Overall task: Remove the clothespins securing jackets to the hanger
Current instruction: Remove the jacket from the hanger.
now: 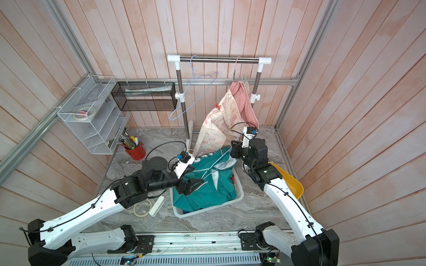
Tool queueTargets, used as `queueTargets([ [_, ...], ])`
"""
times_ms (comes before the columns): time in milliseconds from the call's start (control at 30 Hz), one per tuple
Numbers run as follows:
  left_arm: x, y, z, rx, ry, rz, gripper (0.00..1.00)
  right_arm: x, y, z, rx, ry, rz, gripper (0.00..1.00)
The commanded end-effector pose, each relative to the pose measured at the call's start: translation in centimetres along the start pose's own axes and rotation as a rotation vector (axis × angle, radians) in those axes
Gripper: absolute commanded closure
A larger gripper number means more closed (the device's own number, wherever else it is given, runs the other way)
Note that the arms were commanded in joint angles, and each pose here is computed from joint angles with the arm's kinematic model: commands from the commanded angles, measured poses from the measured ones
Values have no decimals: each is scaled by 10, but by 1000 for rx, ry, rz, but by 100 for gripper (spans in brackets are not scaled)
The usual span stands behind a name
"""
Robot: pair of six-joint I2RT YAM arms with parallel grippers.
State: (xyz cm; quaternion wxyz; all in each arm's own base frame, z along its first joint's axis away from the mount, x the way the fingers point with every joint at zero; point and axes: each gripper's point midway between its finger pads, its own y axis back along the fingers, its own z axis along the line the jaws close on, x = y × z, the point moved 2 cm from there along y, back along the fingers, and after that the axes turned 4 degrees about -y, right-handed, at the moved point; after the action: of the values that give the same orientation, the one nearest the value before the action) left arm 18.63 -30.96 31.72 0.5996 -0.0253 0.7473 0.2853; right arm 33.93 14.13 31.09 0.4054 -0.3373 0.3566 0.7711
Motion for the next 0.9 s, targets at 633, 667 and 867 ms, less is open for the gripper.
queueTargets([
  [633,5,-15,16,-122,62,70,100,-8,17,22,-46,50,-27,59],
  [667,5,-11,16,-121,68,63,100,-11,21,24,-49,61,-38,47],
  [867,10,12,14,-115,109,33,100,-60,74,42,-36,64,-176,14],
])
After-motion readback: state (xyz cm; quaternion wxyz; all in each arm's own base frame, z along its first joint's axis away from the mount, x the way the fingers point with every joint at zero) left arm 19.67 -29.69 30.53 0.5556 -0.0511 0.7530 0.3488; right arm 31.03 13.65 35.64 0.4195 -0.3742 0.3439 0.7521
